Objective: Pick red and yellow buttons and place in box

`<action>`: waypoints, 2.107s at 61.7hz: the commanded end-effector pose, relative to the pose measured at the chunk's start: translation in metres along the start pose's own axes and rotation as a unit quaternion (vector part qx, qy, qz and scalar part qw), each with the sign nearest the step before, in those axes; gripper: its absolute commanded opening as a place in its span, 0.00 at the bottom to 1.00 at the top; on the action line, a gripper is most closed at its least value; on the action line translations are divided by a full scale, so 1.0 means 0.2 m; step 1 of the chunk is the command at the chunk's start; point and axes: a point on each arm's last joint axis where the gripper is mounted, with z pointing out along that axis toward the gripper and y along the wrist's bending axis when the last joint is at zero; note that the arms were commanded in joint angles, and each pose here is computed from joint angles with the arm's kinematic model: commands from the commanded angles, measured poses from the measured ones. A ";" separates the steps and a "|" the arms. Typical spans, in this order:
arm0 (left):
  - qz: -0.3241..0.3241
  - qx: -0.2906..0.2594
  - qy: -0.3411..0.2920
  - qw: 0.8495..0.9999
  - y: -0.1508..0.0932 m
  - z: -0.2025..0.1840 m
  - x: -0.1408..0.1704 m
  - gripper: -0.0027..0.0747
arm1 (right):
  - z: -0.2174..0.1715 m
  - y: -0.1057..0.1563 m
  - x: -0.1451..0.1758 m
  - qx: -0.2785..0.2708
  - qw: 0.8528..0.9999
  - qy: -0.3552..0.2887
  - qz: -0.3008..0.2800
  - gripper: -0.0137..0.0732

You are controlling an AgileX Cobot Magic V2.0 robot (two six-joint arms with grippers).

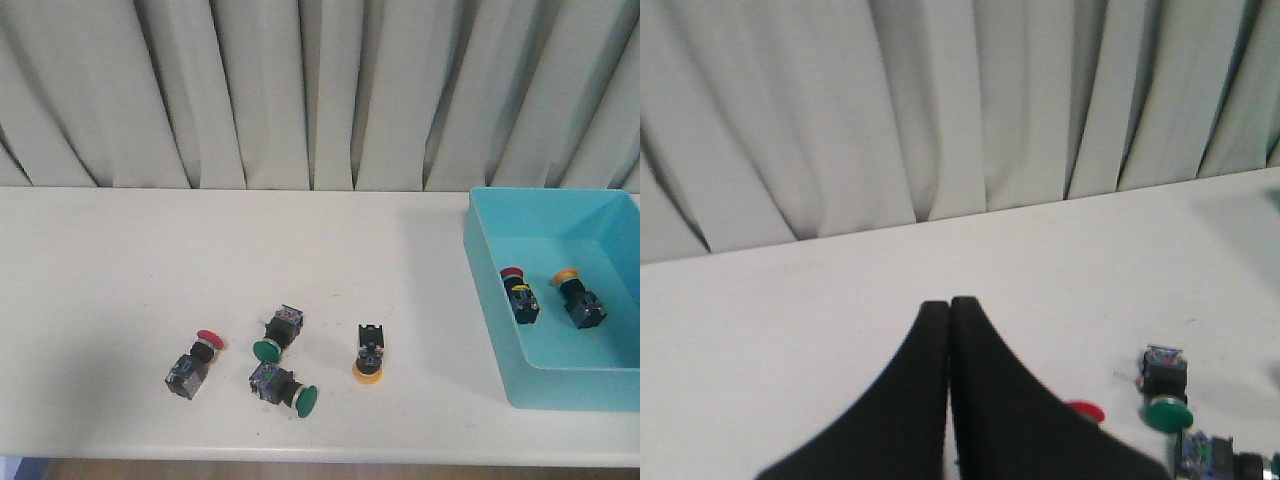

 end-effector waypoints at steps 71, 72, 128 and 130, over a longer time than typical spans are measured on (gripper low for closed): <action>-0.056 -0.016 -0.178 0.982 0.07 -0.09 0.73 0.03 | 0.00 -0.02 -0.06 0.018 0.999 -0.038 0.003 0.15; -0.056 -0.016 -0.178 0.982 0.07 -0.09 0.73 0.03 | 0.00 -0.02 -0.06 0.018 0.999 -0.038 0.003 0.15; -0.055 -0.017 -0.176 0.983 0.07 -0.09 0.73 0.03 | 0.00 -0.02 -0.06 0.018 0.999 -0.038 0.003 0.15; -0.055 -0.017 -0.176 0.983 0.07 -0.09 0.73 0.03 | 0.00 -0.02 -0.06 0.018 0.999 -0.038 0.003 0.15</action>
